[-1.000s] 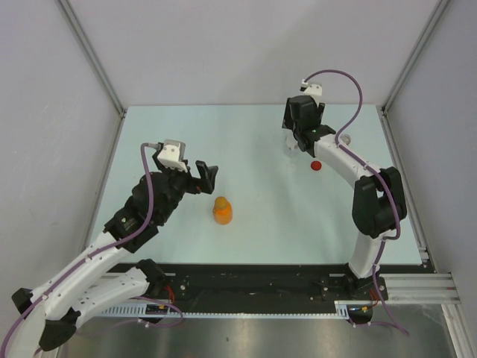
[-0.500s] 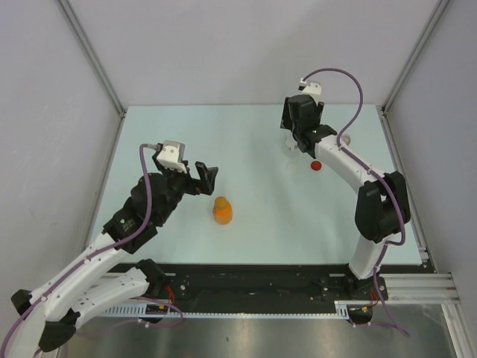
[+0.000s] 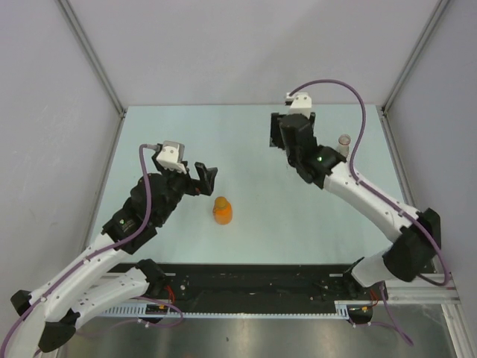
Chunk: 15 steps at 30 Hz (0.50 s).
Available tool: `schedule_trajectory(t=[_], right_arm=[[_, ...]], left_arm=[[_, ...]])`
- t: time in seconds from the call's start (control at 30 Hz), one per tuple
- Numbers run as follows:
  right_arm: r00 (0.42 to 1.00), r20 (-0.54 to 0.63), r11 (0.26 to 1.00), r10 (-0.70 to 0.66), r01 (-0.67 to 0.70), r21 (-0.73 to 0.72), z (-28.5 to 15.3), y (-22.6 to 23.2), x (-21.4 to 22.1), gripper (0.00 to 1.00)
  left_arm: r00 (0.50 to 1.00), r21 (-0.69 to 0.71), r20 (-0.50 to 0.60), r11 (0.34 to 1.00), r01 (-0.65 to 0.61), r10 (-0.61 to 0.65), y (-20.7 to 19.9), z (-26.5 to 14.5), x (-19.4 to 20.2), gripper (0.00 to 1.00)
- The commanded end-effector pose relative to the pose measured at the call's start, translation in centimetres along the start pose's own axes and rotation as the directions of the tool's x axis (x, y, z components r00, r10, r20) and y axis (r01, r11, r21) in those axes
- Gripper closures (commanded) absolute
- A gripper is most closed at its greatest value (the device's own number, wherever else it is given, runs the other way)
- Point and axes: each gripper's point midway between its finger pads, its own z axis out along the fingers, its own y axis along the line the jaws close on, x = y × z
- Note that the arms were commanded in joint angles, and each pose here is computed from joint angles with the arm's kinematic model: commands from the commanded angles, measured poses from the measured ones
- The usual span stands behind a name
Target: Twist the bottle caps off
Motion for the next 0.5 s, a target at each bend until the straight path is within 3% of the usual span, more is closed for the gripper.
schedule_trajectory(t=[0.0,0.13,0.27,0.37,0.47], right_arm=[[0.997,0.047,0.972,-0.058,0.067,-0.225,-8.0,4.2,-0.5,0.3],[0.999,-0.051,0.79,0.0,-0.031,-0.612,-14.2,11.0,3.8,0.3],[0.995,-0.1,0.721,0.017,-0.081,-0.688,-15.4,13.8,8.2,0.28],[0.991,-0.124,0.664,-0.044,-0.064,-0.745,-16.1,17.1,11.1,0.27],[0.992,-0.112,0.615,-0.058,-0.053,-0.787,-17.0,19.6,12.3,0.26]], left_arm=[[1.0,-0.098,0.031,0.995,0.009,-0.006,1.9,-0.6,-0.9,0.0],[1.0,-0.346,-0.012,0.938,-0.002,-0.002,6.3,-1.4,0.4,0.0],[0.995,-0.49,-0.042,0.87,0.055,-0.087,9.8,-2.5,2.1,0.0],[0.971,-0.494,-0.068,0.853,0.167,-0.23,10.7,-2.6,4.2,0.0],[0.948,-0.504,-0.126,0.843,0.191,-0.291,11.1,-2.9,6.1,0.0]])
